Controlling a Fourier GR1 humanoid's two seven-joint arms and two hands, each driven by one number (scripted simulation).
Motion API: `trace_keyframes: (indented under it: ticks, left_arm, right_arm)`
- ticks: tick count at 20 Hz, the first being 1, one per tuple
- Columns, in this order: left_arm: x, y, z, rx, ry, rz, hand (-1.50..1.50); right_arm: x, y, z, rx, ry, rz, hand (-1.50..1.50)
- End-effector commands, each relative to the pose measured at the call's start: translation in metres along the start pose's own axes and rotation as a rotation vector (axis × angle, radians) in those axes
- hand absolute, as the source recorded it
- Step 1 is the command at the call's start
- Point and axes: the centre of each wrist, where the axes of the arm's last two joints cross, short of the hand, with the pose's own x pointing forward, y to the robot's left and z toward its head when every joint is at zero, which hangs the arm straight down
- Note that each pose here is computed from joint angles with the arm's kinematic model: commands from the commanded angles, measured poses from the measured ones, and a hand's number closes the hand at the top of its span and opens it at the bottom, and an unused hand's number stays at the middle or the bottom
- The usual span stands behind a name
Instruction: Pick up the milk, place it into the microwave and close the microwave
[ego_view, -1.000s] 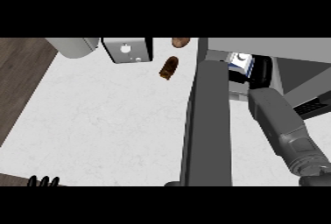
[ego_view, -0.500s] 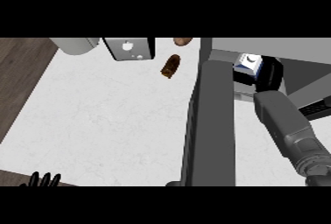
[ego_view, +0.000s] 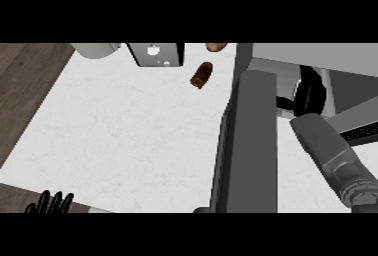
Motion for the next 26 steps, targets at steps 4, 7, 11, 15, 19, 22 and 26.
trace_keyframes:
  ticks: [4, 7, 11, 15, 19, 22, 26]
  left_arm:
    - [-0.007, 0.001, -0.003, 0.006, 0.007, 0.001, -1.50]
    - [-0.008, 0.004, -0.007, 0.009, -0.010, -0.011, -1.50]
    - [-0.006, 0.008, -0.005, 0.001, 0.007, -0.016, -1.50]
    - [-0.012, 0.001, 0.003, 0.015, 0.001, -0.001, -1.50]
    - [-0.009, 0.004, -0.001, 0.020, -0.014, -0.014, -1.50]
    - [-0.002, 0.010, 0.003, 0.014, -0.012, -0.020, -1.50]
    - [-0.005, 0.006, 0.005, 0.009, -0.006, -0.029, -1.50]
  right_arm:
    - [0.044, 0.021, 0.011, 0.171, -0.186, -0.096, -1.50]
    - [0.061, 0.021, 0.003, 0.202, -0.191, -0.138, -1.50]
    - [0.065, 0.024, 0.007, 0.291, -0.216, -0.185, -1.50]
    - [0.073, 0.028, 0.012, 0.276, -0.186, -0.338, -1.50]
    - [0.074, 0.033, 0.023, 0.279, -0.160, -0.483, -1.50]
    - [0.067, 0.031, 0.020, 0.321, -0.137, -0.575, -1.50]
    - [0.047, 0.038, 0.045, 0.366, -0.124, -0.696, -1.50]
